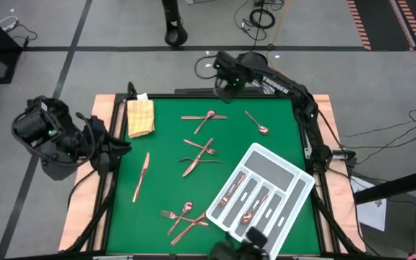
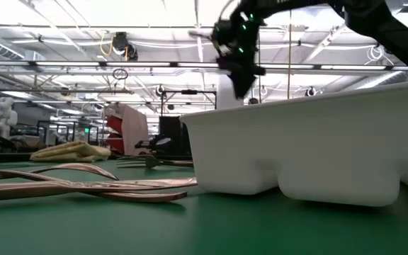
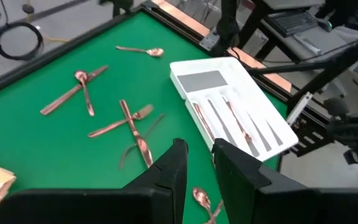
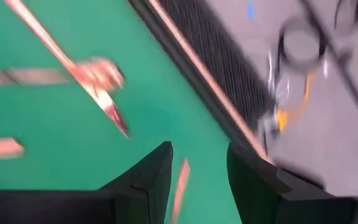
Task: Sort silverware
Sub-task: Put the bronze spoon into the silverware tray
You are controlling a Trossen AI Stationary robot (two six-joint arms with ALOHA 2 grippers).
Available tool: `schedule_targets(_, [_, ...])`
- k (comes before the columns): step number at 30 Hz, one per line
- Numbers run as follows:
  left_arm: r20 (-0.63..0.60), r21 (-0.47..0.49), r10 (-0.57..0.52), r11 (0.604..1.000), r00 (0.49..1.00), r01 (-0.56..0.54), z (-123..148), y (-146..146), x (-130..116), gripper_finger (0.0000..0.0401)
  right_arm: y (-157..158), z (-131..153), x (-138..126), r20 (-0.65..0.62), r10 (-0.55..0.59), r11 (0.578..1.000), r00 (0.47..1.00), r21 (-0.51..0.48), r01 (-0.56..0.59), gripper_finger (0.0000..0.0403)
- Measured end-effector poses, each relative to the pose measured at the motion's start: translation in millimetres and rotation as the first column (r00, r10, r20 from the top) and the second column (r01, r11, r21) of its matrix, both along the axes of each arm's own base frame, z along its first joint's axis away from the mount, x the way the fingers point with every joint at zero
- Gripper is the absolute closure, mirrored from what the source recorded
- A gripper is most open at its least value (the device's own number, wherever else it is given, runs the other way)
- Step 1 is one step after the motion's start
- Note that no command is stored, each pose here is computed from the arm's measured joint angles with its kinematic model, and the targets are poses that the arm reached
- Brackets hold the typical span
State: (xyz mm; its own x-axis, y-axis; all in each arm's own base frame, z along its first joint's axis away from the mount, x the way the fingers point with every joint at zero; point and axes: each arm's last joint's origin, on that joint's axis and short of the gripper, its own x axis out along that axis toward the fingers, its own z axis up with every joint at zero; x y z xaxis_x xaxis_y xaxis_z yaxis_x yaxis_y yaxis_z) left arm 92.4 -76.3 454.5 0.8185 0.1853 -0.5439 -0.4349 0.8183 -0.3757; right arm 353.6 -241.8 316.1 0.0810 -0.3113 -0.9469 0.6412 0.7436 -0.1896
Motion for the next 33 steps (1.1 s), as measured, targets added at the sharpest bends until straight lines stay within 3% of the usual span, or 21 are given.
schedule_targets(5, [0.022,-0.013,0.008,1.0,1.0,-0.008,-3,6,-5,0.0315,-6,-44,-17,-0.194,0.03,0.99,0.981,0.141,-0.003,0.0259])
schedule_targets(10, [0.109,-0.041,0.063,0.997,0.992,-0.059,-6,14,-8,0.0315,-1,-77,-32,-0.266,0.081,0.979,0.961,0.202,-0.027,0.0259])
schedule_targets(13, [0.124,-0.048,0.1,0.994,0.987,-0.095,-8,21,-11,0.0315,7,-87,-48,-0.231,0.073,0.973,0.97,0.229,-0.018,0.0259])
schedule_targets(16, [0.138,-0.04,0.148,0.989,0.979,-0.143,-12,29,-13,0.0315,17,-93,-68,-0.113,0.019,0.965,0.993,0.261,0.011,0.0259])
schedule_targets(20, [0.16,-0.04,0.202,0.979,0.966,-0.199,-15,38,-17,0.0315,24,-98,-89,-0.035,-0.038,0.978,0.999,0.204,0.045,0.0259])
schedule_targets(26, [0.166,-0.045,0.252,0.968,0.953,-0.248,-25,44,-17,0.0315,29,-117,-107,-0.078,-0.075,0.968,0.994,0.233,0.091,0.0259])
schedule_targets(33, [0.159,-0.053,0.265,0.964,0.951,-0.259,-36,44,-15,0.0315,27,-134,-104,-0.058,-0.066,0.969,0.996,0.234,0.078,0.0259])
